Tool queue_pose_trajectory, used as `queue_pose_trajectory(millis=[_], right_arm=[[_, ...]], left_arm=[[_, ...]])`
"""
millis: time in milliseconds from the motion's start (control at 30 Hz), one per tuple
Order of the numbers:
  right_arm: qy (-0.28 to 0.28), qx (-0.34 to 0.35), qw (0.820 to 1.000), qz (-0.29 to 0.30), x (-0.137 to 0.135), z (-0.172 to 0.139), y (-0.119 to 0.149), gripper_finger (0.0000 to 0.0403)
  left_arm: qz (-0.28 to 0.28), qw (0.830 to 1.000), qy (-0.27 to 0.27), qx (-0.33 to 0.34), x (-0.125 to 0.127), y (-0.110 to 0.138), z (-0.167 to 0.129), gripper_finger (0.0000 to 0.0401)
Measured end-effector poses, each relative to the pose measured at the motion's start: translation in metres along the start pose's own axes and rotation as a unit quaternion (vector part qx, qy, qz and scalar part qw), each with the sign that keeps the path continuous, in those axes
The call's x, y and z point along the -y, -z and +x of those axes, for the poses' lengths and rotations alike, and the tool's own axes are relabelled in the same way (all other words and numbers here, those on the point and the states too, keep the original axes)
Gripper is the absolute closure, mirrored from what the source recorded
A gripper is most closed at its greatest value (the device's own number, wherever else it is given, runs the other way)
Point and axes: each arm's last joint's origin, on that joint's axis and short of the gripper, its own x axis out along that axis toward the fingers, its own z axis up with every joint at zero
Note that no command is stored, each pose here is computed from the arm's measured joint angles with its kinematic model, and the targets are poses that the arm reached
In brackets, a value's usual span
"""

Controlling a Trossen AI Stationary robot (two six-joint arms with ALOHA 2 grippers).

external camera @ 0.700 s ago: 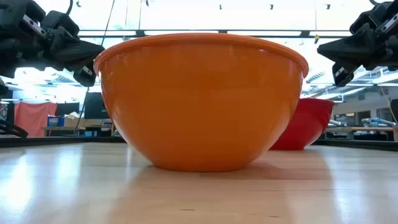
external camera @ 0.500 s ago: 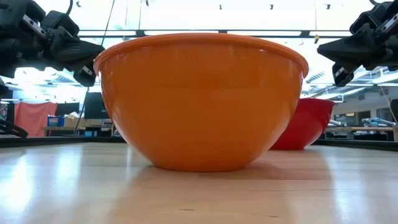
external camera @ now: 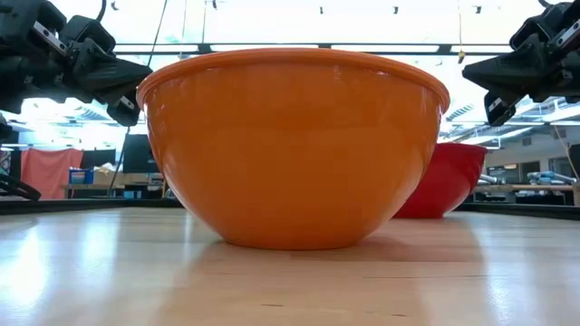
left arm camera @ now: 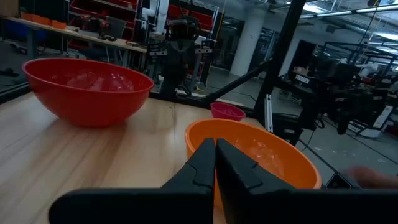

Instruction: Nest bowls inside each other

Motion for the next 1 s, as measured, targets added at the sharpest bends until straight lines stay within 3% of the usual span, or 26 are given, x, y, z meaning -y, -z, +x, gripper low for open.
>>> queue_pose_trajectory(millis=[467,567,800,867,933,1000], right_arm=[[0.004,0.004,1.000,-0.017,0.000,0.000,-0.001,0.0373],[0.024,0.051,0.997,-0.048,0.000,0.000,-0.009,0.0373],[0.019,0.187,0.982,-0.009,-0.005,-0.006,-0.034,0.0373],[0.054,0.222,0.973,-0.009,-0.004,-0.009,-0.040,0.0373],[0.123,0.253,0.958,0.054,0.000,-0.012,-0.044,0.0373],[0.201,0.238,0.946,0.094,0.005,-0.011,-0.043,0.0373]], left_arm=[[-0.002,1.000,-0.001,-0.008,-0.001,0.001,0.002,0.0383],[-0.002,1.000,-0.001,-0.008,-0.001,0.001,0.002,0.0383],[0.001,1.000,-0.012,0.006,-0.001,-0.001,0.002,0.0383],[0.003,1.000,-0.016,0.015,-0.001,-0.003,0.002,0.0383],[0.008,0.999,-0.013,0.031,0.000,-0.006,0.001,0.0383],[0.000,0.999,-0.009,0.044,0.001,-0.008,0.001,0.0383]])
